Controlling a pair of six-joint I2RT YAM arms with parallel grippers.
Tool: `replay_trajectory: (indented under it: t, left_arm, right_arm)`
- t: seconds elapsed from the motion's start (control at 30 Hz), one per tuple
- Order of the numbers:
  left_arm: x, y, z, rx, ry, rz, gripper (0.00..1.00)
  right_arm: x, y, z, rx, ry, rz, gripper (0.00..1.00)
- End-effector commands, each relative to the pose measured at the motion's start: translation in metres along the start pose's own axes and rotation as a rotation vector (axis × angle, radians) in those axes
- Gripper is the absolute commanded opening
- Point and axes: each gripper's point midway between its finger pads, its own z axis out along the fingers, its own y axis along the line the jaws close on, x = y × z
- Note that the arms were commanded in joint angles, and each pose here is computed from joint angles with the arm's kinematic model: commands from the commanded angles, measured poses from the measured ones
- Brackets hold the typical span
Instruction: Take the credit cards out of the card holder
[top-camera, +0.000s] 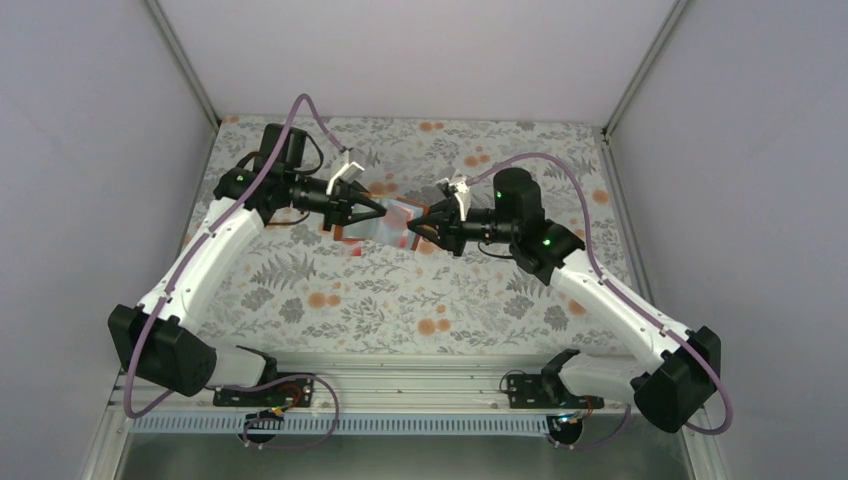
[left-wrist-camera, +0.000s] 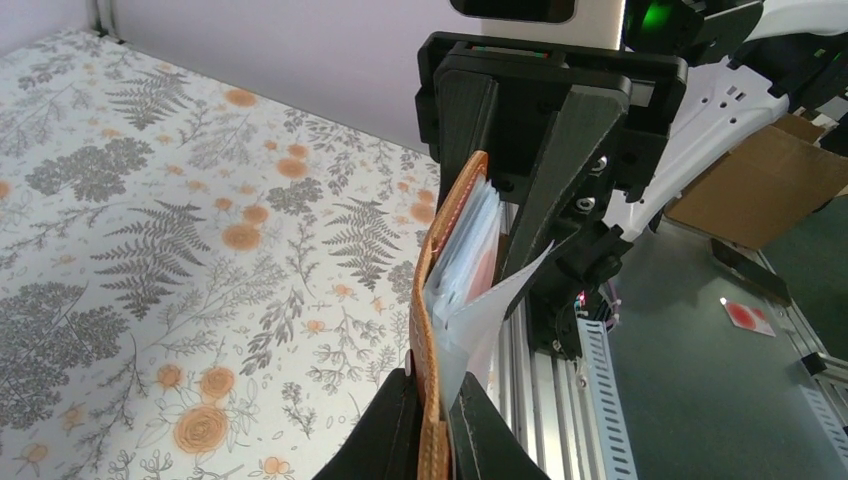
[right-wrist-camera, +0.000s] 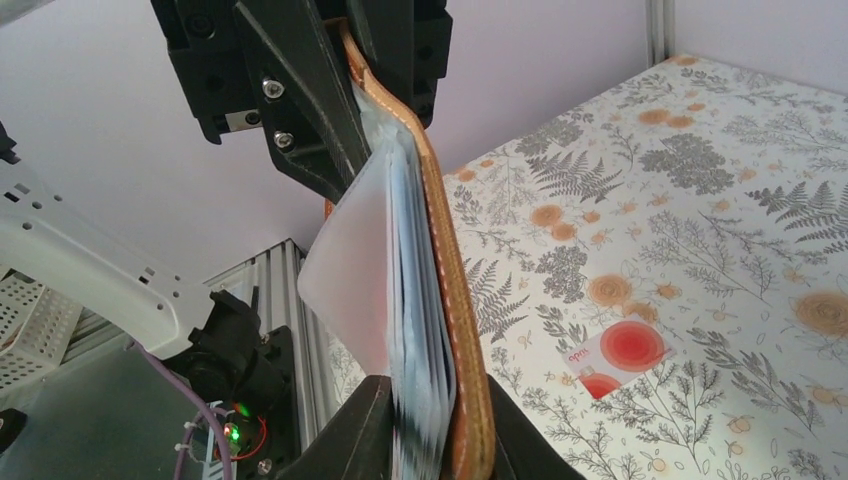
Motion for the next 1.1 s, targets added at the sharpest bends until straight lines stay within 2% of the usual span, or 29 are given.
replay_trajectory:
  t: [0.0,0.13,0.27,0.33,0.37,0.4,0.43,0.47,0.5,0.63,0.7,0.97,1.03,1.07]
  left_arm:
    - [-0.01,-0.016,-0.005,0.043,-0.037,0.06,0.02]
    - [-0.009,-0.015,-0.005,0.043,-0.037,0.057,0.02]
    - [-0.009,-0.015,-0.005,0.041,-0.037,0.056,0.02]
    - [-0.009,-0.011,-0.005,0.012,-0.031,0.04,0.03]
    - [-0.009,-0.004,-0.005,-0.025,-0.024,0.029,0.13]
    - [-0.01,0.004,-0.007,-0.077,-0.018,0.027,0.41]
    - [-0.009,0.015,-0.008,-0.137,-0.005,0.02,0.62]
    - [-0.008,0.023,-0.01,-0.191,0.008,0.019,0.71]
    - [-0.005,0.035,-0.012,-0.249,0.029,0.015,0.75]
    - [-0.005,0.055,-0.018,-0.356,0.074,0.022,0.76]
    - [-0.004,0.05,-0.015,-0.334,0.072,0.031,0.74]
    - [0.01,0.015,0.014,-0.136,0.084,0.041,0.61]
    - [0.013,0.013,0.02,-0.111,0.09,0.034,0.62]
    - [0.014,0.016,0.022,-0.12,0.096,0.032,0.68]
  right_arm:
    - [-0.015,-0.006,0.001,0.025,-0.046,0.02,0.21]
    - [-0.014,-0.01,0.007,0.023,-0.036,0.036,0.21]
    - [-0.015,-0.008,0.009,-0.003,-0.027,0.039,0.05]
    - [-0.014,-0.009,0.008,0.011,-0.028,0.044,0.04]
    - [-0.012,-0.016,0.008,0.047,-0.026,0.057,0.04]
    - [-0.007,-0.025,0.008,0.099,-0.006,0.086,0.04]
    - [-0.001,-0.04,0.007,0.176,0.014,0.12,0.04]
    - [0.008,-0.06,0.005,0.28,0.044,0.167,0.04]
    - [0.019,-0.081,0.002,0.397,0.081,0.22,0.04]
    - [0.078,-0.167,-0.033,0.938,0.289,0.384,0.04]
    - [0.089,-0.179,-0.037,1.022,0.341,0.396,0.04]
    - [0.068,-0.168,0.003,0.96,0.349,0.365,0.04]
    - [0.065,-0.157,0.022,0.847,0.345,0.379,0.04]
    - [0.061,-0.147,0.031,0.77,0.329,0.387,0.04]
